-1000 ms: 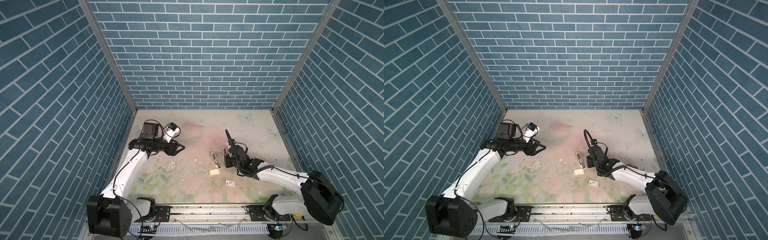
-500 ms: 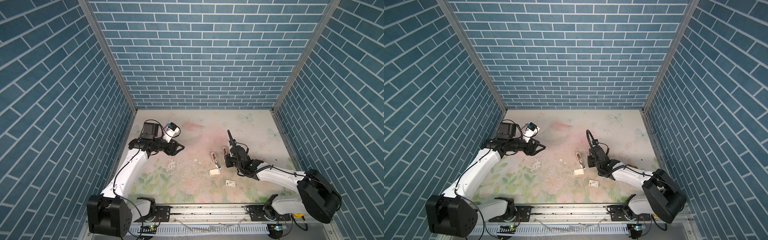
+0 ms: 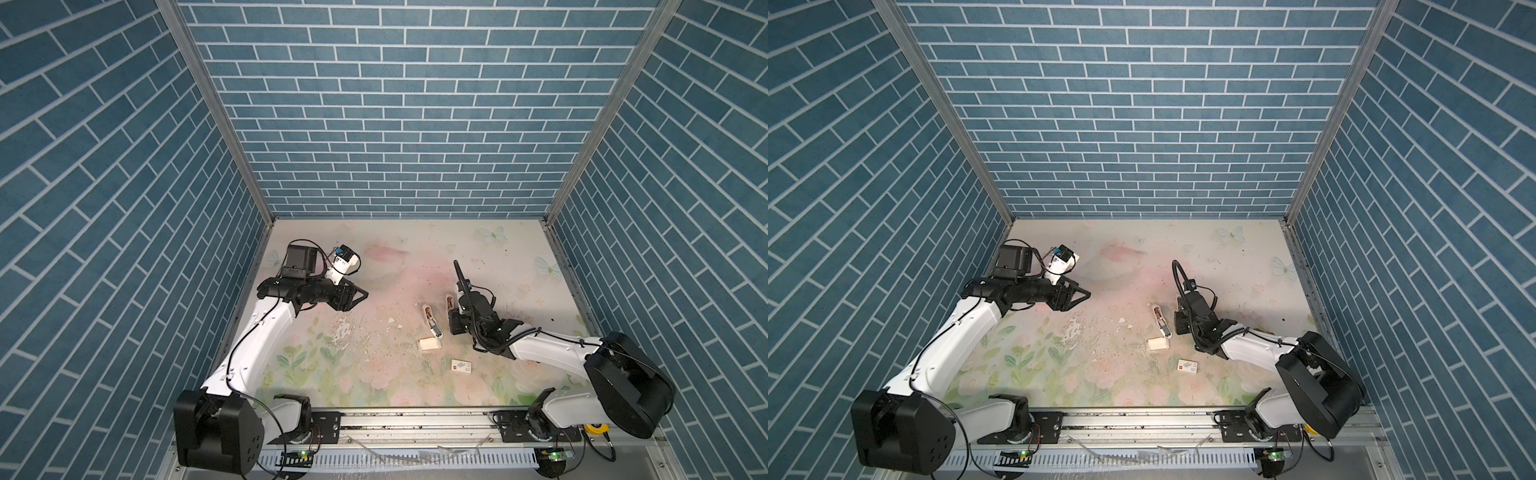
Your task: Load the staples into the stapler
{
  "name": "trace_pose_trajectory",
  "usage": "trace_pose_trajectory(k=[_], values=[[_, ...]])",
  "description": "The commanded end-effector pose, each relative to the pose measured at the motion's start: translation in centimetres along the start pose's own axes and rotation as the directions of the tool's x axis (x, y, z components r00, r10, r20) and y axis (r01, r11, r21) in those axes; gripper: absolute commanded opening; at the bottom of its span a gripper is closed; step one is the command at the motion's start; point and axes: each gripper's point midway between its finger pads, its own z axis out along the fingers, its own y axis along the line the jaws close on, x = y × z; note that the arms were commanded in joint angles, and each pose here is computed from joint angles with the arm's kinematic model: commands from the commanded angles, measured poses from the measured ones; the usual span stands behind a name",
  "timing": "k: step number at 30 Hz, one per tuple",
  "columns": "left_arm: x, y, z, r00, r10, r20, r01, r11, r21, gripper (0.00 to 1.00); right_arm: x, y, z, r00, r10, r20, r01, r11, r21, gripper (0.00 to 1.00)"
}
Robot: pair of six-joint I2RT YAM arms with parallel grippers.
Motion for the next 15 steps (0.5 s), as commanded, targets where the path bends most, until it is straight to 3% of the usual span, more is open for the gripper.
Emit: trace_pose_trajectory(k=[1, 15], values=[[0.04, 0.23, -0.04, 1.000, 0.003, -0.005, -0.003, 1.000, -0.004, 0.66, 0.53, -0.38, 0.45, 0.999, -0.032, -0.004, 0.032, 0.999, 0.006, 0.00], [0.10, 0.31, 0.03, 1.000, 0.002, -0.005, -0.002, 1.000, -0.006, 0.66, 0.81, -0.60, 0.68, 0.999, -0.036, -0.006, 0.036, 0.999, 0.013, 0.00]])
